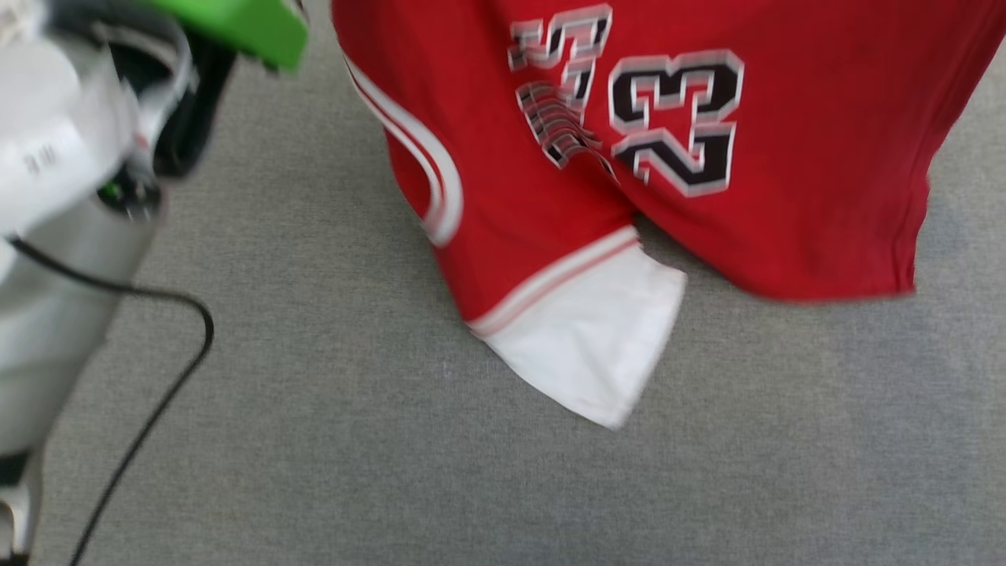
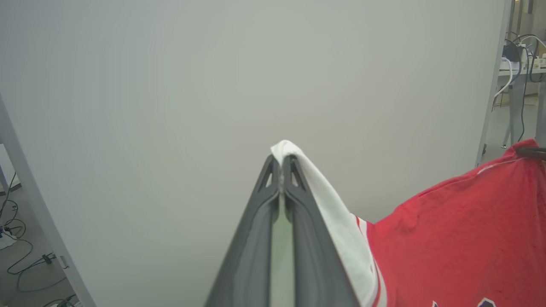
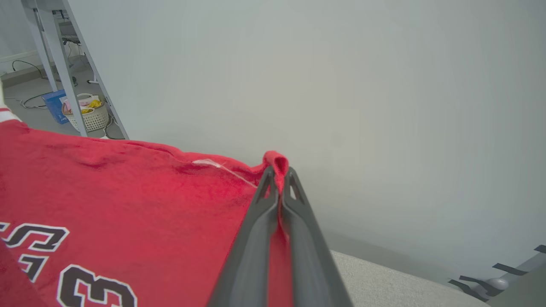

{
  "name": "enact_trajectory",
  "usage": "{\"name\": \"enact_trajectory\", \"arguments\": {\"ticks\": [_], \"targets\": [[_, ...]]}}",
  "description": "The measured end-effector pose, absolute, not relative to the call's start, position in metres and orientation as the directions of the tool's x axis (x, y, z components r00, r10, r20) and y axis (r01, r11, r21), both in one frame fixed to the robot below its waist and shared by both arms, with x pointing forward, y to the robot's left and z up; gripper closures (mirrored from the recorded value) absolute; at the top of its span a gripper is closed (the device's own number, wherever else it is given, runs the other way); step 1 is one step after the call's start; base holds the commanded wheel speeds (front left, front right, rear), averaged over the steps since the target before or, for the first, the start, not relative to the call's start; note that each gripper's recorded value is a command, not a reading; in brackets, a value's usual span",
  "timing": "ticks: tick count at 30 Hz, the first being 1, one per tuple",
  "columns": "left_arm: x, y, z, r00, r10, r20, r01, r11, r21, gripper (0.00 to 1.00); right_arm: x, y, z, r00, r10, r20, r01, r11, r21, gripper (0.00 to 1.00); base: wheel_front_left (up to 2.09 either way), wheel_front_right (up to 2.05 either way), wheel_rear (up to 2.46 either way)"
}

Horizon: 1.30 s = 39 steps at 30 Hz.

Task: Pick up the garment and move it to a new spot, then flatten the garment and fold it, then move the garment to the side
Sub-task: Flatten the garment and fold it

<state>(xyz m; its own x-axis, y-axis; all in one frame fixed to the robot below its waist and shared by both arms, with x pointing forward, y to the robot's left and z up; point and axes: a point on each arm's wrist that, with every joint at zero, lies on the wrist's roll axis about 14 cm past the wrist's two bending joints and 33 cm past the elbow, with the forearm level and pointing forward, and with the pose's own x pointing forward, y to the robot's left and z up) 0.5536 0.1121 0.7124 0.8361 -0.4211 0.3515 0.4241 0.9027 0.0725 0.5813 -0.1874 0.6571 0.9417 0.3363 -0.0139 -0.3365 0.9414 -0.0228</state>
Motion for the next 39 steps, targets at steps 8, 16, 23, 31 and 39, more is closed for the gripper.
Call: {"name": "enact_trajectory", "arguments": {"ticks": [8, 16, 23, 31, 39], "targets": [[0.616, 0.109, 0.767, 0.809, -0.425, 0.405, 0.398, 0.904, 0.154, 1.0, 0.636, -0.188, 0.713, 0.949, 0.294, 0.119, -0.285, 0.955, -0.084, 1.0, 0.0, 0.0, 0.0], [0.66, 0.119, 0.809, 0.797, -0.39, 0.461, 0.332, 0.921, 0.204, 1.0, 0.68, -0.191, 0.758, 0.941, 0.248, 0.231, -0.207, 0.96, -0.187, 1.0, 0.0, 0.0, 0.0], [0.677, 0.122, 0.818, 0.803, -0.38, 0.459, 0.306, 0.924, 0.228, 1.0, 0.698, -0.191, 0.772, 0.932, 0.234, 0.278, -0.176, 0.96, -0.219, 1.0, 0.0, 0.0, 0.0], [0.694, 0.132, 0.771, 0.852, -0.366, 0.376, 0.303, 0.928, 0.216, 1.0, 0.709, -0.182, 0.727, 0.945, 0.259, 0.202, -0.209, 0.949, -0.236, 1.0, 0.0, 0.0, 0.0], [0.686, 0.152, 0.671, 0.914, -0.341, 0.22, 0.308, 0.936, 0.171, 1.0, 0.692, -0.166, 0.633, 0.947, 0.32, 0.036, -0.309, 0.934, -0.179, 1.0, 0.0, 0.0, 0.0]]}}
